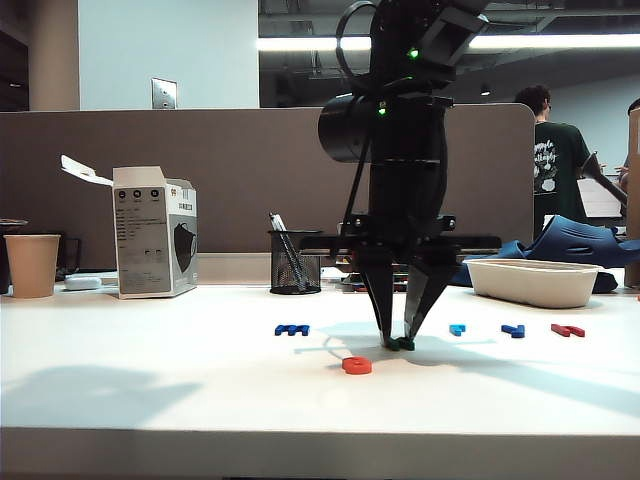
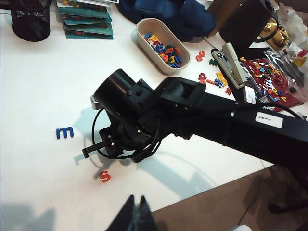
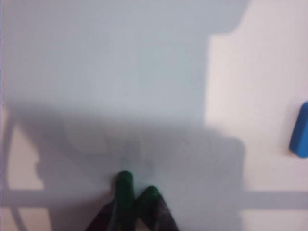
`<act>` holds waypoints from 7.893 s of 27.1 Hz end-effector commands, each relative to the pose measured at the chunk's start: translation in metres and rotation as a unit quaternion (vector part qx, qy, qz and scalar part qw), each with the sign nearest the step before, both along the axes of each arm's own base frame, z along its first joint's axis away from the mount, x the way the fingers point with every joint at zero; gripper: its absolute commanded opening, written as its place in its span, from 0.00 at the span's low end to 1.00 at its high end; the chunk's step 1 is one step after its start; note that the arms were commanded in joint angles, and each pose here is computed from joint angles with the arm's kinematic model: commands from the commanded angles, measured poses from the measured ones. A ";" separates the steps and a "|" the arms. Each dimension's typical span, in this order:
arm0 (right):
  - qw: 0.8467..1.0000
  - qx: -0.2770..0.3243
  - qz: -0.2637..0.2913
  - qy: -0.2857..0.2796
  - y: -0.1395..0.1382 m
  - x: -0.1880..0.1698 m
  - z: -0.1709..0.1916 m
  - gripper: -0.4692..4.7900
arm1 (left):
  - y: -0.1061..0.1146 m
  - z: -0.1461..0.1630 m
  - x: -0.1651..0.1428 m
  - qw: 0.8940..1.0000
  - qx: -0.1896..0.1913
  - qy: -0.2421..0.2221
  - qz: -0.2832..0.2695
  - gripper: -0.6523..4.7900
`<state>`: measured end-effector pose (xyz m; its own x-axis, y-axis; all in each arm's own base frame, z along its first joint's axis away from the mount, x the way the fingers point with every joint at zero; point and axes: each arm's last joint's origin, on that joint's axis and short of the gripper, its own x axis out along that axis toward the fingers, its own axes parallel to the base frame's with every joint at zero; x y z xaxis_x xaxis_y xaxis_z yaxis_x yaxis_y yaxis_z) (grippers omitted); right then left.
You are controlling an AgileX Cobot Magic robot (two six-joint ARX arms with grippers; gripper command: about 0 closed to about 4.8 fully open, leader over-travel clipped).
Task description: Select the appropriate letters from the row of letter magnets placed on the table to arrange into the word "sky".
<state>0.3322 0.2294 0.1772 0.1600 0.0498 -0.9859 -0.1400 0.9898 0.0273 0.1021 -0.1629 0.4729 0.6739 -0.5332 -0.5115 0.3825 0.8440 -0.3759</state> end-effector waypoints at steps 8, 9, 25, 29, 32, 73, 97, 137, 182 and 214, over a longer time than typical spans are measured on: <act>0.999 -0.010 -0.004 0.039 -0.015 -0.030 -0.006 0.22 | 0.001 0.001 0.000 1.000 -0.005 -0.003 0.002 0.11; 0.999 -0.008 -0.009 0.037 -0.017 -0.033 -0.006 0.22 | 0.001 0.001 0.000 1.000 -0.005 -0.003 0.002 0.11; 0.999 0.002 -0.008 0.032 -0.007 -0.064 -0.010 0.22 | 0.001 0.001 0.000 1.000 -0.005 -0.003 0.002 0.11; 0.999 0.001 -0.009 0.033 -0.008 -0.064 -0.010 0.26 | 0.001 0.001 0.000 1.000 -0.005 -0.003 0.002 0.11; 0.999 0.002 -0.010 0.032 -0.008 -0.063 -0.010 0.44 | 0.001 0.001 0.000 1.000 -0.004 -0.002 0.002 0.11; 0.990 0.020 0.087 -0.109 -0.121 0.028 0.022 0.45 | 0.001 0.001 0.000 1.000 -0.001 -0.001 0.003 0.11; 0.969 0.051 0.226 -0.091 -0.140 0.037 0.004 0.45 | 0.001 0.001 0.000 1.000 -0.001 -0.001 0.003 0.11; 0.976 0.028 0.209 -0.051 -0.147 0.033 0.000 0.08 | 0.001 0.001 0.000 1.000 -0.001 -0.001 0.002 0.11; 0.975 0.071 0.206 0.053 -0.078 -0.016 -0.020 0.08 | 0.001 0.001 0.000 1.000 -0.001 -0.001 0.003 0.11; 0.975 0.079 0.209 0.007 -0.082 -0.024 -0.003 0.21 | 0.001 0.001 0.000 1.000 -0.001 -0.001 0.003 0.11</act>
